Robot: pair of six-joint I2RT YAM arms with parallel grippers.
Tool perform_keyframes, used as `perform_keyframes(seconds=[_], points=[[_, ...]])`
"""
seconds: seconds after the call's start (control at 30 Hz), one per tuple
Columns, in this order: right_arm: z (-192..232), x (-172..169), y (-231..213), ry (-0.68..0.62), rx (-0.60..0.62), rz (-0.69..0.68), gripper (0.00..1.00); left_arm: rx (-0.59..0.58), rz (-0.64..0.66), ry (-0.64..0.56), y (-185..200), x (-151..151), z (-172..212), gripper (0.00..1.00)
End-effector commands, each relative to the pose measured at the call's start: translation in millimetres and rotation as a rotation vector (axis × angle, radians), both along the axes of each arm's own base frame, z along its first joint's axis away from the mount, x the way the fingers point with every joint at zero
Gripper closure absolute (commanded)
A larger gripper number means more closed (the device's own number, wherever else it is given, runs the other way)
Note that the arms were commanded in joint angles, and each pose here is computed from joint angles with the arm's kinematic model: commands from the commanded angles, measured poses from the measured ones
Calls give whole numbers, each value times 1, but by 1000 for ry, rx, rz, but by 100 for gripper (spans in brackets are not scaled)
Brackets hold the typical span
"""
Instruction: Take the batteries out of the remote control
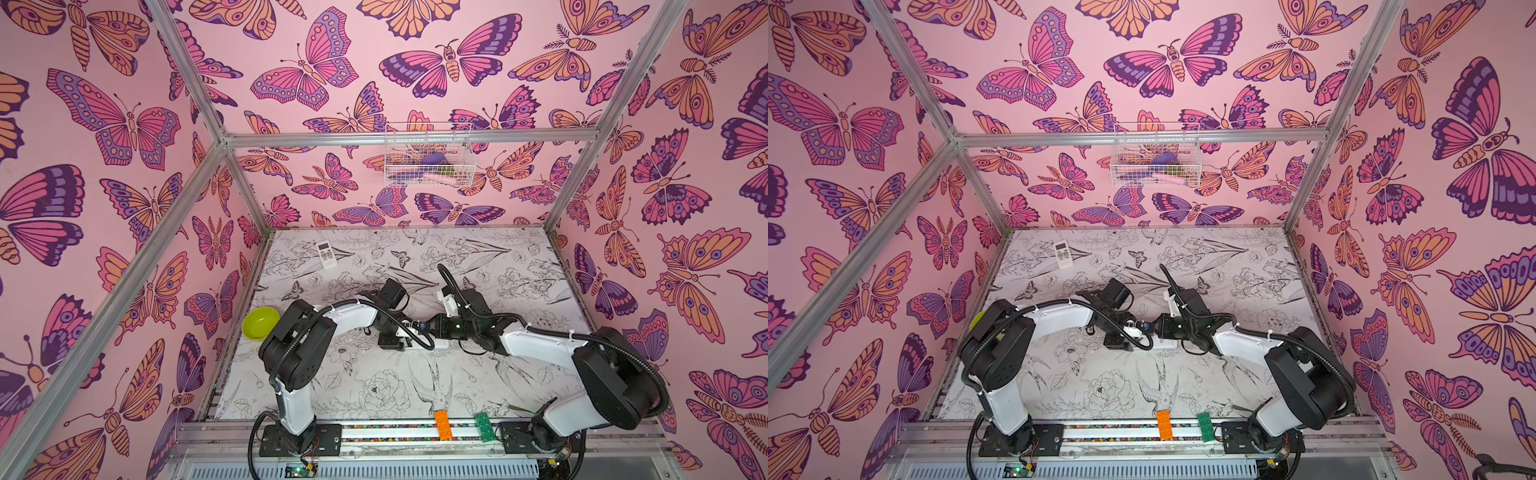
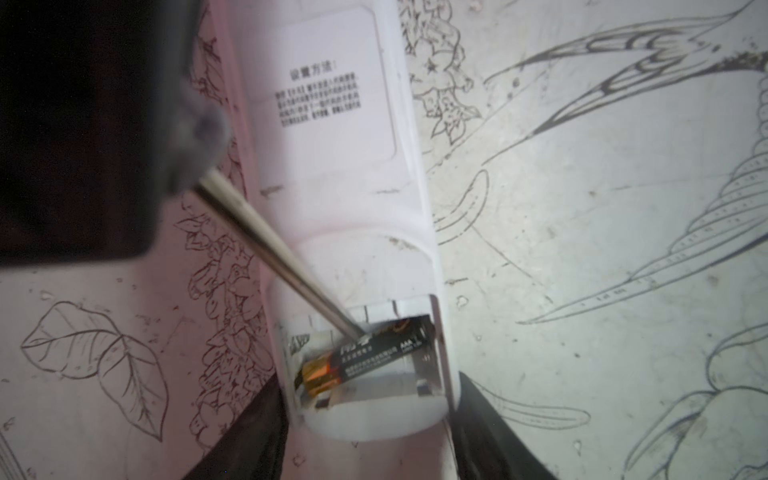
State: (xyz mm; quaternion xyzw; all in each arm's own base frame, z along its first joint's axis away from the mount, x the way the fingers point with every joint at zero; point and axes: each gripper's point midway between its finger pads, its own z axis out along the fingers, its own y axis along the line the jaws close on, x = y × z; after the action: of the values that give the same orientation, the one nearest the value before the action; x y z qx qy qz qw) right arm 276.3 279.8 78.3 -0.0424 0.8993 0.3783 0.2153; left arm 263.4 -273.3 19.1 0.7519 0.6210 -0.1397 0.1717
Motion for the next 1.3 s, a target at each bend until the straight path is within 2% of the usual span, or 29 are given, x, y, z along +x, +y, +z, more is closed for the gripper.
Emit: perform_keyframes(seconds=[0.0, 0.13, 0.2, 0.37, 0.43, 0.83, 1.0, 1.13, 1.27], points=[[-7, -2, 12, 6, 3, 34, 100, 29, -21, 11, 3, -6, -13, 41], [-2, -2, 17, 5, 35, 45, 100, 27, -10, 8, 1, -5, -11, 42], [-15, -3, 18, 35, 33, 45, 100, 29, -23, 10, 2, -7, -12, 42], [-8, 5, 21, 69, 185, 24, 100, 35, -16, -1, 3, -6, -11, 41], [-7, 10, 12, 73, 203, -6, 100, 34, -27, -6, 4, -7, -11, 40], [-11, -8, 15, 12, -152, 68, 100, 31, -20, -24, 5, -6, -7, 39], [-16, -11, 22, 4, -191, 85, 100, 26, -19, -20, 5, -8, -7, 36], [-22, -10, 25, 11, -139, 75, 100, 28, -29, -23, 6, -9, -9, 36], [-24, -5, 29, 69, 16, 69, 100, 21, -23, -21, 5, -9, -11, 36]])
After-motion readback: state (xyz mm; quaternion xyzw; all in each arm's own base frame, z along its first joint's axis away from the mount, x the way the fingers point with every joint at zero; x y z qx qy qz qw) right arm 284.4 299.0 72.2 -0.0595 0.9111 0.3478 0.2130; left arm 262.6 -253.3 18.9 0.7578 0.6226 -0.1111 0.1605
